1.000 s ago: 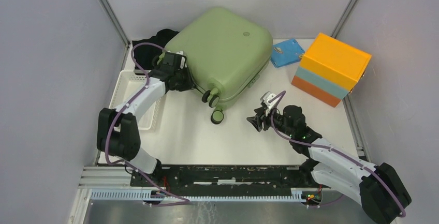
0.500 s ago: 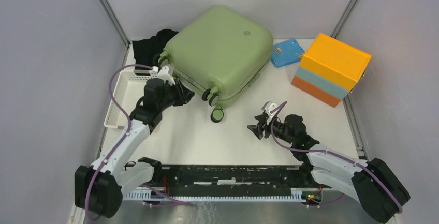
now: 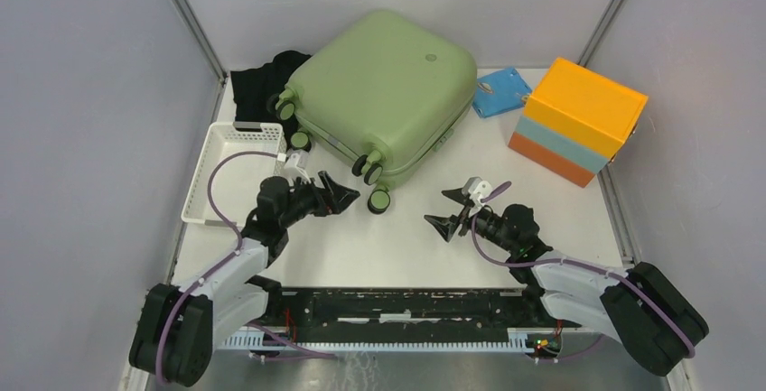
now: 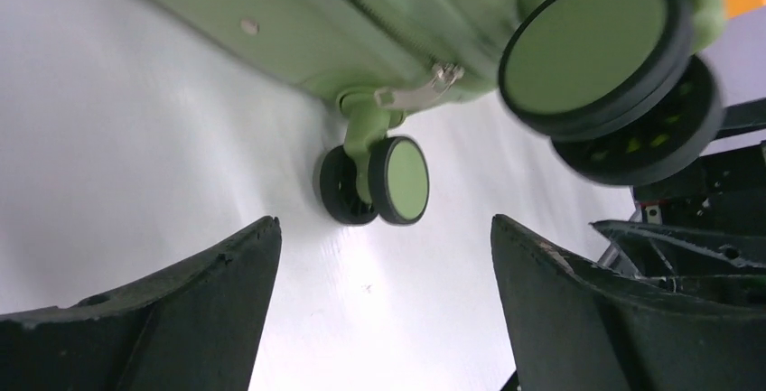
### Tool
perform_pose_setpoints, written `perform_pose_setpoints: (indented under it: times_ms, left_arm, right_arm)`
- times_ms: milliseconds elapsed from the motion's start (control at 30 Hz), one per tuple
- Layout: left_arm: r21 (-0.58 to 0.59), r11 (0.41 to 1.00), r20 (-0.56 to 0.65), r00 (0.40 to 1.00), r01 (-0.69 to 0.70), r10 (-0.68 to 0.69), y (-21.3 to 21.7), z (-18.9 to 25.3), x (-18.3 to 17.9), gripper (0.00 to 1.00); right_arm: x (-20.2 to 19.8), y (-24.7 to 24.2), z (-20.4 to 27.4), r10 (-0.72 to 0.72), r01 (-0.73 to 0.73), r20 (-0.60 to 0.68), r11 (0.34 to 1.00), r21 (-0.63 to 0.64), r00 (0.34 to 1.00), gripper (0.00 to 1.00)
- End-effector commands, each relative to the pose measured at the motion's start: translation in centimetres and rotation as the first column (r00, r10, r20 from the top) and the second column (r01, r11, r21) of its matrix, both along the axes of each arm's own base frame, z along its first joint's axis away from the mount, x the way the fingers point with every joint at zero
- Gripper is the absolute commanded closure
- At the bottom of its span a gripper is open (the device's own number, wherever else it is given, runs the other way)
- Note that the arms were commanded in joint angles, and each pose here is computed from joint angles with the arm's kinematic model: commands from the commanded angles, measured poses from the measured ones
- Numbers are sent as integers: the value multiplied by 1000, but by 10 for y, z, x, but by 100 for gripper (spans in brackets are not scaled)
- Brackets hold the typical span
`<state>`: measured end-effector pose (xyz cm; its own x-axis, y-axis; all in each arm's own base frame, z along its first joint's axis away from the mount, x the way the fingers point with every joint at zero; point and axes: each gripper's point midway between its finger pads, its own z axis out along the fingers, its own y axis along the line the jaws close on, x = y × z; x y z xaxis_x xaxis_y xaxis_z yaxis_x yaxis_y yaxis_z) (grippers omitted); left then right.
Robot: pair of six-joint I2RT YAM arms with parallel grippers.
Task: Open, take out, and arrange the luggage
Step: Adjust the luggage at the center of the board.
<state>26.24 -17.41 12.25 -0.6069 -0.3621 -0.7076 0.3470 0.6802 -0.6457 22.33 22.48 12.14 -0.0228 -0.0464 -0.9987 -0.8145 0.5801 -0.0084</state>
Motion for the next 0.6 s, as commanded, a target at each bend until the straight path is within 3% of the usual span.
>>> perform_pose_setpoints:
  times_ms: [0,100,267,400,567]
  left_arm:
    - [-108,994,123,992,25,-11,-9,23,-1,13]
    - [-56,998,213,977,-17,29,-2,14,-12,17]
    - [61,995,475,879,-84,45,5,22,-19,16]
    - [89,992,513,858,-90,32,3,18,-15,16]
    - [72,997,520,854,-37,-6,-12,31,-8,16]
  right_arm:
    - [-2,9,28,43,-51,89,995,91,995,19]
    - [-4,7,30,43,-55,120,994,99,992,19]
    - [-13,0,31,37,-62,212,992,109,977,19]
    - [-8,3,11,53,-61,189,998,34,981,19]
    - [-10,-4,17,22,-32,237,999,39,971,19]
